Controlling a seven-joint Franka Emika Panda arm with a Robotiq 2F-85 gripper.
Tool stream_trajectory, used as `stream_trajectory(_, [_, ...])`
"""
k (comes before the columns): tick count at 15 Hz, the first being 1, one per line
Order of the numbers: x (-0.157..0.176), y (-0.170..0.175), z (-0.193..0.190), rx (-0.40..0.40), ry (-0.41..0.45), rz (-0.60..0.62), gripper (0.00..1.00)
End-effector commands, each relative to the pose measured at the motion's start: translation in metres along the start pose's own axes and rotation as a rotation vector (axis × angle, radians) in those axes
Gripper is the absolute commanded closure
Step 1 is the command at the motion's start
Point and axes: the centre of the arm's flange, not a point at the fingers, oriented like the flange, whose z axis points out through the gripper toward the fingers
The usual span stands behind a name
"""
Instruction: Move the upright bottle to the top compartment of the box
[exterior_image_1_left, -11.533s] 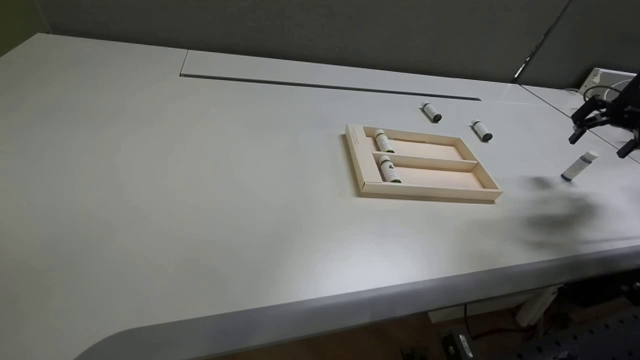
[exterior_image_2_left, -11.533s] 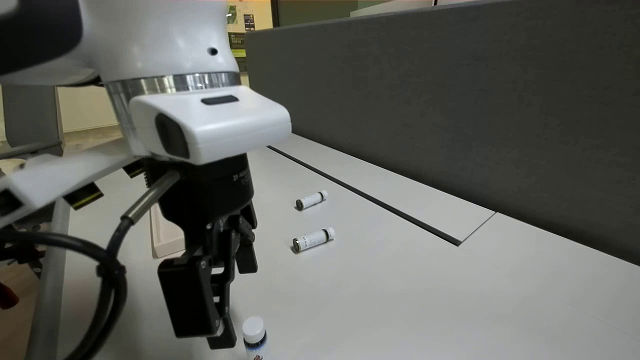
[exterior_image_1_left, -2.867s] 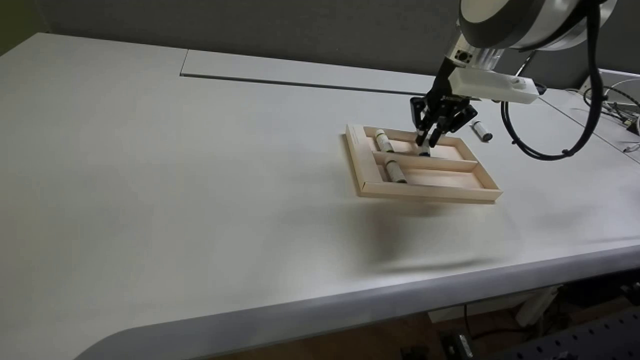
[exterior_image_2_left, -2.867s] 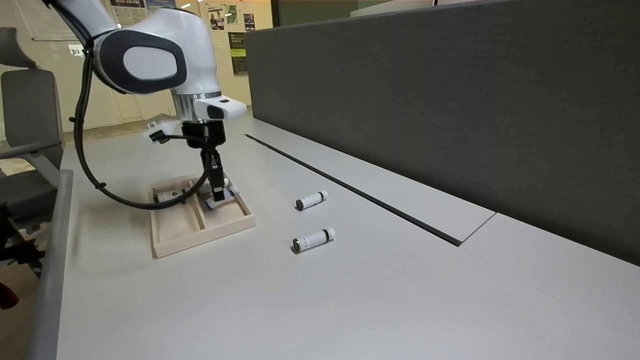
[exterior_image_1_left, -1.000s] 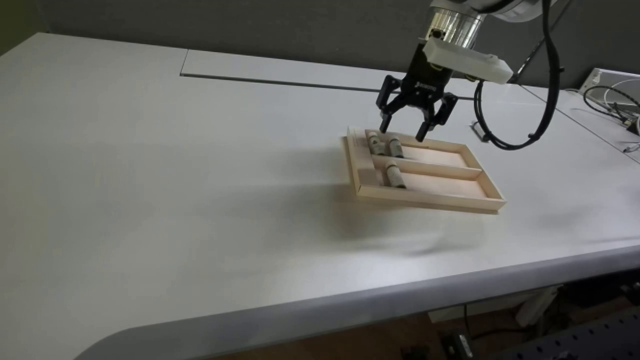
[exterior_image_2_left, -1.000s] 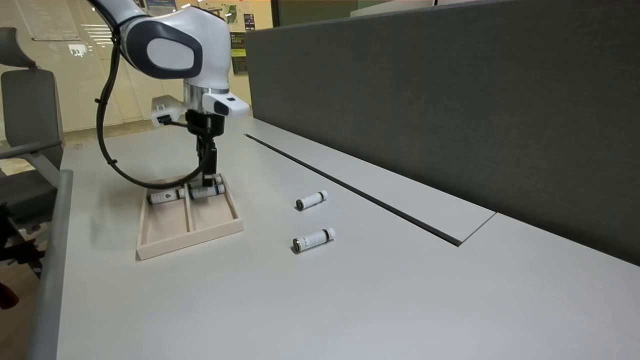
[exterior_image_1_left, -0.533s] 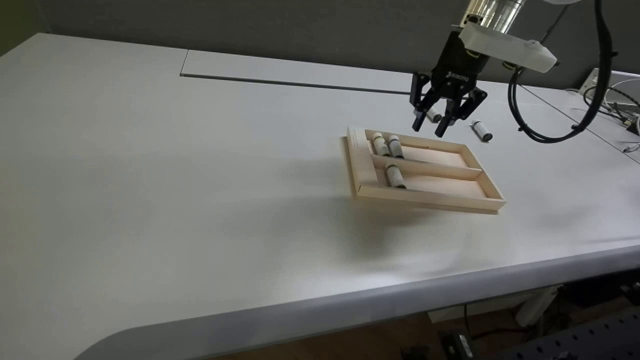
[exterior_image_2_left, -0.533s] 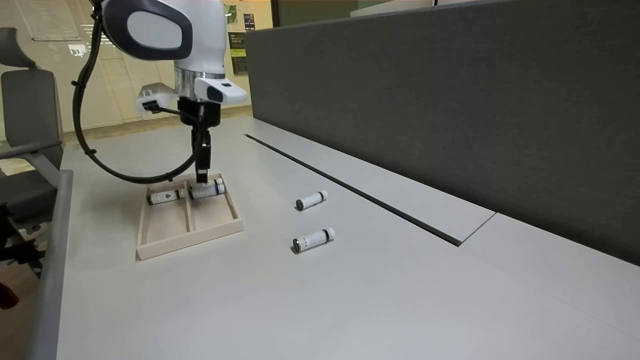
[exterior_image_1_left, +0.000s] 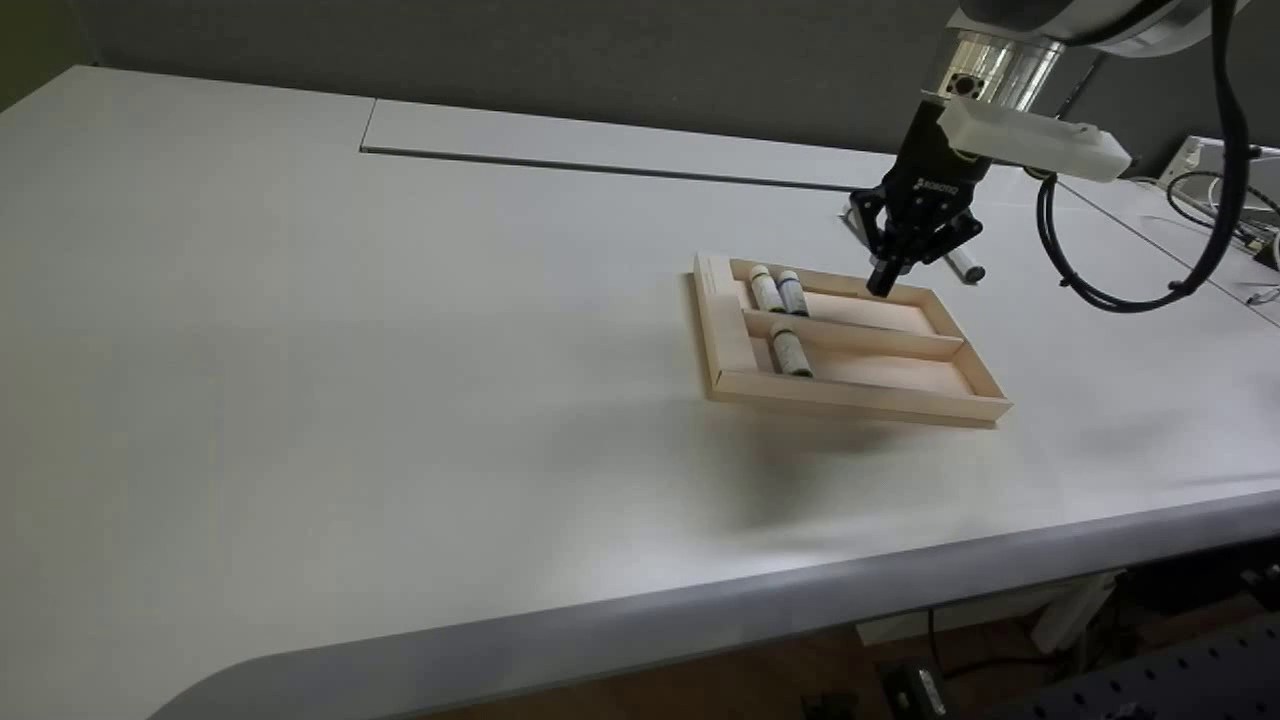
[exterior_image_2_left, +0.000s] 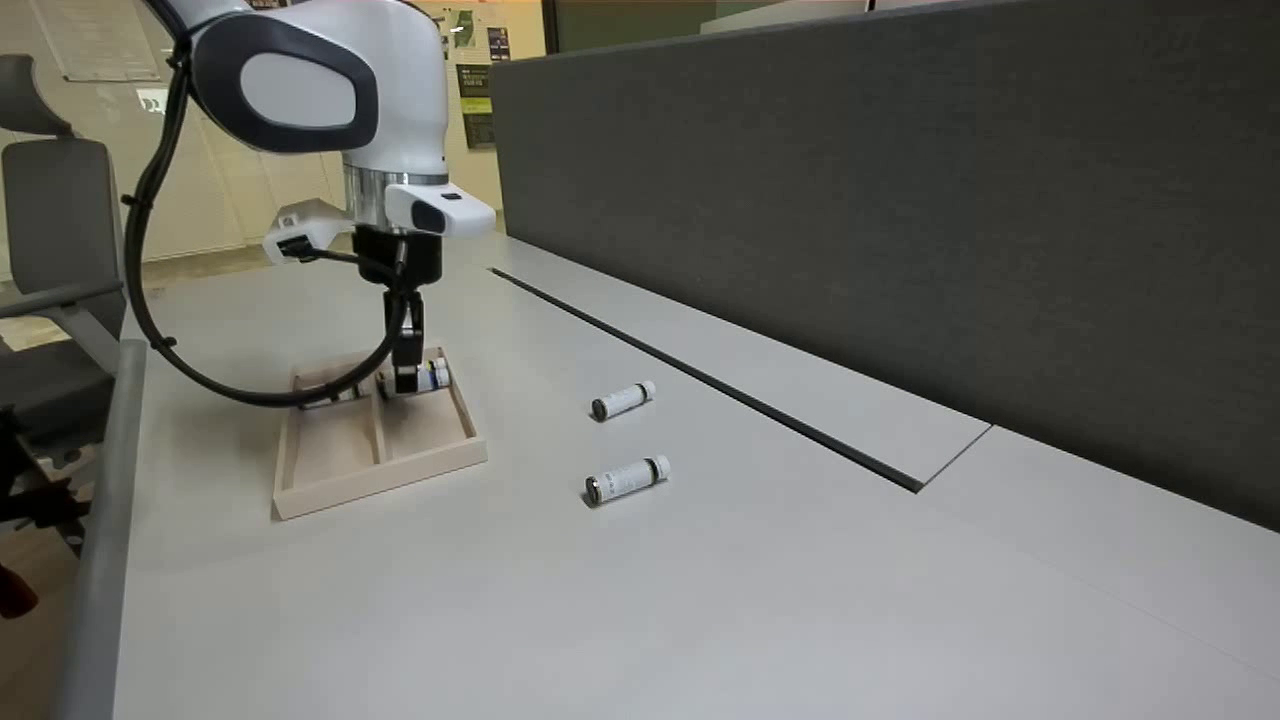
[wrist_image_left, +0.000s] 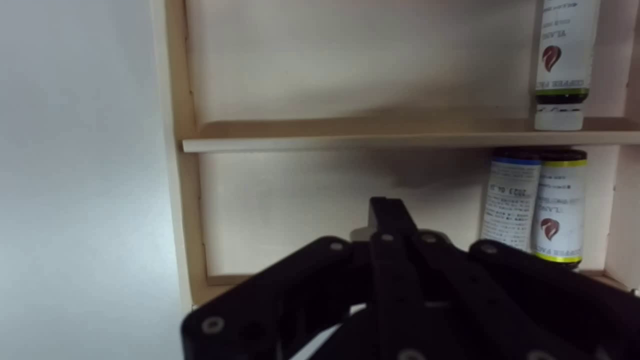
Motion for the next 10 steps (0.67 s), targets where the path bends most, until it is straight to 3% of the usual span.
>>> stream_trajectory(1, [0.0, -0.009, 0.008, -0.028, 0.022, -0.012, 1.0])
stream_trajectory(10, [-0.002, -0.045, 0.033, -0.049, 0.037, -0.082, 1.0])
